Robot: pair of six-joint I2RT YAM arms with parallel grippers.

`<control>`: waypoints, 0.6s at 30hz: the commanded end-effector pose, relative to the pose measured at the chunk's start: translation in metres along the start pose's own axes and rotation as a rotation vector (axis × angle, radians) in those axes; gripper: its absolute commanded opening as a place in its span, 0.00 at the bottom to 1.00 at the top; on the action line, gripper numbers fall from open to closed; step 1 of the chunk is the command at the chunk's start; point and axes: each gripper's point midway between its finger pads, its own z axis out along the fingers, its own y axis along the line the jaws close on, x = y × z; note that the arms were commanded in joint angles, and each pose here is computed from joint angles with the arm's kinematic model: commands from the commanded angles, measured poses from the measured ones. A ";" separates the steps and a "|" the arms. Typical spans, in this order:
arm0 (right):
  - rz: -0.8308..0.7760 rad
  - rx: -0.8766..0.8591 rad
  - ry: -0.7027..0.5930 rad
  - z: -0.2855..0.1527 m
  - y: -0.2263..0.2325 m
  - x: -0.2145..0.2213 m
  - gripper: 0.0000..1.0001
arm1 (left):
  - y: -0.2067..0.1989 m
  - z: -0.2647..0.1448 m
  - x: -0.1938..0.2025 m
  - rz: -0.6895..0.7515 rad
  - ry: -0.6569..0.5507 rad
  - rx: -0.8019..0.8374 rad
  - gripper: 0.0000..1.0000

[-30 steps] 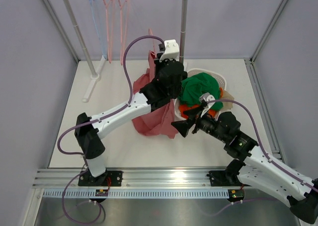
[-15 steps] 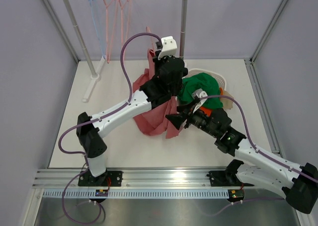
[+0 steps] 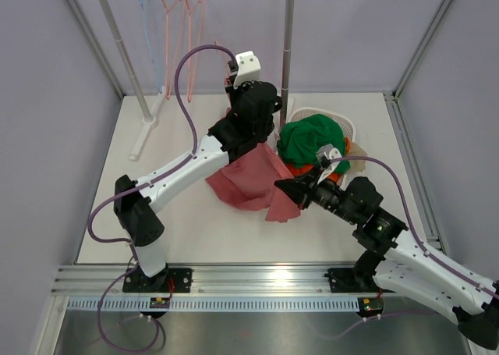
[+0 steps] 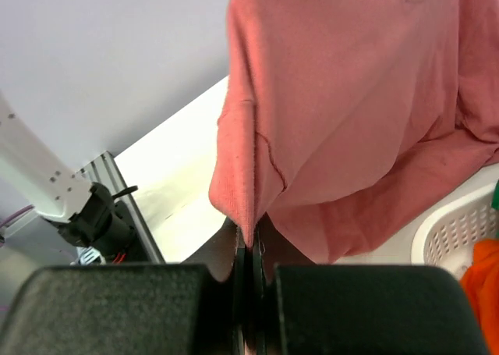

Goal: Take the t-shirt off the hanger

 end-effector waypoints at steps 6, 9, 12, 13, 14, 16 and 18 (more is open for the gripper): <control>0.085 0.004 0.041 -0.039 0.013 0.015 0.00 | -0.001 0.060 -0.043 -0.147 -0.057 -0.055 0.00; 0.089 0.019 0.054 -0.044 0.011 0.020 0.00 | 0.003 0.071 -0.062 -0.167 -0.082 -0.060 0.00; 0.099 0.035 0.060 -0.043 0.008 0.024 0.00 | 0.006 0.082 -0.071 -0.165 -0.094 -0.068 0.00; 0.104 0.054 0.077 -0.039 0.004 0.030 0.00 | 0.006 0.079 -0.077 -0.177 -0.095 -0.043 0.00; 0.102 0.068 0.079 -0.035 0.001 0.029 0.00 | 0.004 0.075 -0.076 -0.181 -0.082 -0.018 0.00; 0.095 0.101 0.118 -0.023 -0.006 0.039 0.00 | -0.008 0.062 -0.071 -0.211 -0.044 0.090 0.00; 0.085 0.137 0.101 -0.012 -0.011 0.028 0.00 | 0.001 0.045 -0.070 -0.255 -0.019 0.144 0.00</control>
